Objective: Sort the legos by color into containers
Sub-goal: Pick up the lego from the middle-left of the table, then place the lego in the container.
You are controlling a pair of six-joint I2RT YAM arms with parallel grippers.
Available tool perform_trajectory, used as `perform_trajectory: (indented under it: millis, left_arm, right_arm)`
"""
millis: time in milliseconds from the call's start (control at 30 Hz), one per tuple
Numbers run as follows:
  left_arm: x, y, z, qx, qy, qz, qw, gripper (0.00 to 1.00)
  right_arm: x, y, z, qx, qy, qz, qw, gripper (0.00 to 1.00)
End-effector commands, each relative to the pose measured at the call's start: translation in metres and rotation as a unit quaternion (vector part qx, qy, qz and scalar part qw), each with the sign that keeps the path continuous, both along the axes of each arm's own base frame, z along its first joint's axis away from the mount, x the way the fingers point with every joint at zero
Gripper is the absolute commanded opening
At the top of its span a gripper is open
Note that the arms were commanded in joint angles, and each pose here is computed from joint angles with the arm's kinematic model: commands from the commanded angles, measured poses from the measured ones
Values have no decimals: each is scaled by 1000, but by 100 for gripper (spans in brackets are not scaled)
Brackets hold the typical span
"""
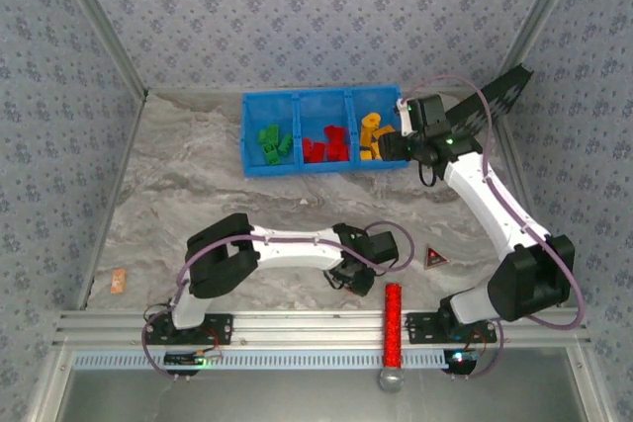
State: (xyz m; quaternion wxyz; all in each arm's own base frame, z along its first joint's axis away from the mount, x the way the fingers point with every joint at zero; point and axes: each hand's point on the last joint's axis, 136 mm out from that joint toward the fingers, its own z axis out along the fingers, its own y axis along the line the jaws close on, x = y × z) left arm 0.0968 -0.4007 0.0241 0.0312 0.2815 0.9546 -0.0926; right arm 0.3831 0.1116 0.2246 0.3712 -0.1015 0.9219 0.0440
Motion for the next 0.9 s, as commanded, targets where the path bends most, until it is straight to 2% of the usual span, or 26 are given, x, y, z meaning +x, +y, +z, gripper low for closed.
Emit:
perform_trajectory:
  millis: [0, 133, 233, 433, 500, 633, 667, 700, 733, 867]
  left_arm:
    - [7, 17, -9, 17, 6, 25, 1000, 21]
    - [20, 23, 2, 18, -13, 39, 999, 17]
    - [43, 25, 26, 10, -40, 49, 998, 16]
    - [143, 42, 120, -28, -153, 82, 984, 16]
    - [182, 52, 151, -39, -193, 100, 975, 16]
    - [242, 70, 189, -49, -252, 130, 958, 16]
    - [256, 74, 195, -51, -261, 139, 954, 16]
    - [268, 76, 198, -56, -268, 148, 950, 15]
    - [278, 78, 200, -60, -273, 155, 948, 15]
    - [313, 76, 202, -76, -286, 169, 940, 14]
  right_arm:
    - [-2, -2, 5, 22, -10, -7, 1000, 73]
    - [-6, -2, -3, 37, 1, 0, 999, 73]
    - [-10, -4, -8, 40, 9, -2, 999, 73]
    - [-31, -3, -21, 62, 21, 1, 998, 73]
    - [-42, 5, -28, 80, 27, 32, 996, 75]
    - [-60, 20, -35, 110, 45, 76, 990, 76]
    - [-64, 22, -36, 109, 45, 79, 990, 77]
    - [-67, 21, -38, 108, 45, 75, 990, 86]
    - [-69, 18, -38, 110, 43, 66, 991, 100]
    - [-82, 24, -38, 152, 38, 58, 986, 100]
